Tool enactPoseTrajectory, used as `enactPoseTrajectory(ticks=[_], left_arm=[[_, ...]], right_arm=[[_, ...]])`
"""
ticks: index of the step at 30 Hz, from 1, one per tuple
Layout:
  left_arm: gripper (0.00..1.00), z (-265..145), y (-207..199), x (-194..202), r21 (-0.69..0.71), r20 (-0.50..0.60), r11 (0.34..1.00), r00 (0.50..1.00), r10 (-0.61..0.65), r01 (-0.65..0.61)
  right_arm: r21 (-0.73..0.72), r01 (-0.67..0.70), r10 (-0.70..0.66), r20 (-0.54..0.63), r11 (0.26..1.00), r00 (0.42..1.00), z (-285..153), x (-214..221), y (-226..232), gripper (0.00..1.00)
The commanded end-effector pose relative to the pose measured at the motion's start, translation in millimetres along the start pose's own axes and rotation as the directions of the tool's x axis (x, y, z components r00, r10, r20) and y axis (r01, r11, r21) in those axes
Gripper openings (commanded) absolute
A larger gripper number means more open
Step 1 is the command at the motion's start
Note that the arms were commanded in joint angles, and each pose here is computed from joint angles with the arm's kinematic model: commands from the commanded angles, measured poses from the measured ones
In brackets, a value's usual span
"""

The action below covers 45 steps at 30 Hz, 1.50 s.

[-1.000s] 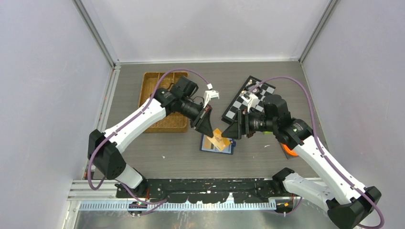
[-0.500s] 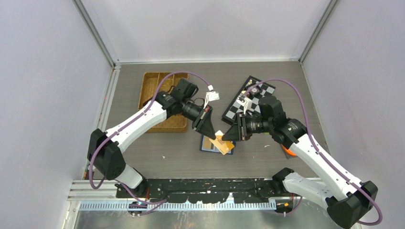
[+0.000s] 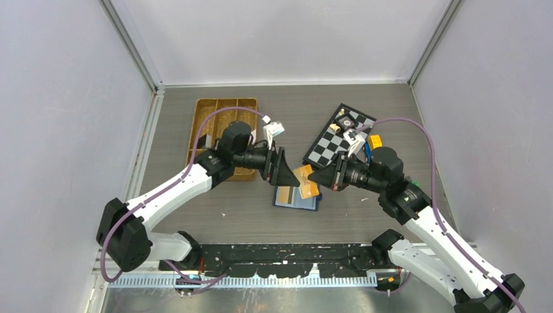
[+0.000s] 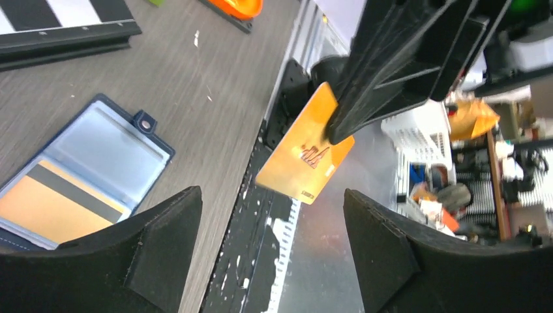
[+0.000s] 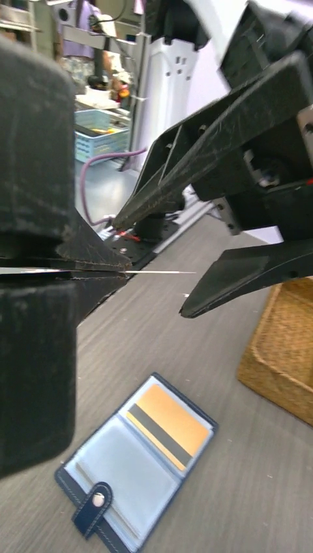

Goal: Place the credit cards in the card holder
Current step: Pick up the credit card from the storage box, then insert the credit card into the card holder.

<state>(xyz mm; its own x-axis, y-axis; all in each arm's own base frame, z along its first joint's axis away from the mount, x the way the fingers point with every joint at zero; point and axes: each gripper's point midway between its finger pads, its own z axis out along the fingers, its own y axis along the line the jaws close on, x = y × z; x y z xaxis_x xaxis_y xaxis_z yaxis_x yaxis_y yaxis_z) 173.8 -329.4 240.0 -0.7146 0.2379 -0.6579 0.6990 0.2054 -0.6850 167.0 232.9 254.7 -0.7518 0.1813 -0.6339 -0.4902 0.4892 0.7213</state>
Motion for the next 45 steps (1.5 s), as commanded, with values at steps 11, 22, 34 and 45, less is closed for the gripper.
enactPoseTrajectory(ticks=[11,22,34,45], left_arm=[[0.42,2,-25,-57,0.244,0.393,0.957,0.886,-0.246,0.158],[0.0,10,-11,-44,0.208,0.345,0.952,0.894,-0.286,0.224],[0.0,4,78,19,-0.364,0.117,0.891,0.963,-0.245,0.271],[0.0,29,113,52,-0.391,0.013,0.864,0.941,-0.339,0.317]], right_arm=[[-0.139,-0.011,0.055,0.315,0.99,0.948,-9,-53,29,0.01],[0.143,-0.09,0.04,0.318,0.986,0.947,-13,-45,-25,0.29],[0.606,-0.201,0.097,0.201,0.77,0.975,-20,10,-135,0.75],[0.644,-0.201,0.183,0.096,0.738,0.978,30,50,-165,0.77]])
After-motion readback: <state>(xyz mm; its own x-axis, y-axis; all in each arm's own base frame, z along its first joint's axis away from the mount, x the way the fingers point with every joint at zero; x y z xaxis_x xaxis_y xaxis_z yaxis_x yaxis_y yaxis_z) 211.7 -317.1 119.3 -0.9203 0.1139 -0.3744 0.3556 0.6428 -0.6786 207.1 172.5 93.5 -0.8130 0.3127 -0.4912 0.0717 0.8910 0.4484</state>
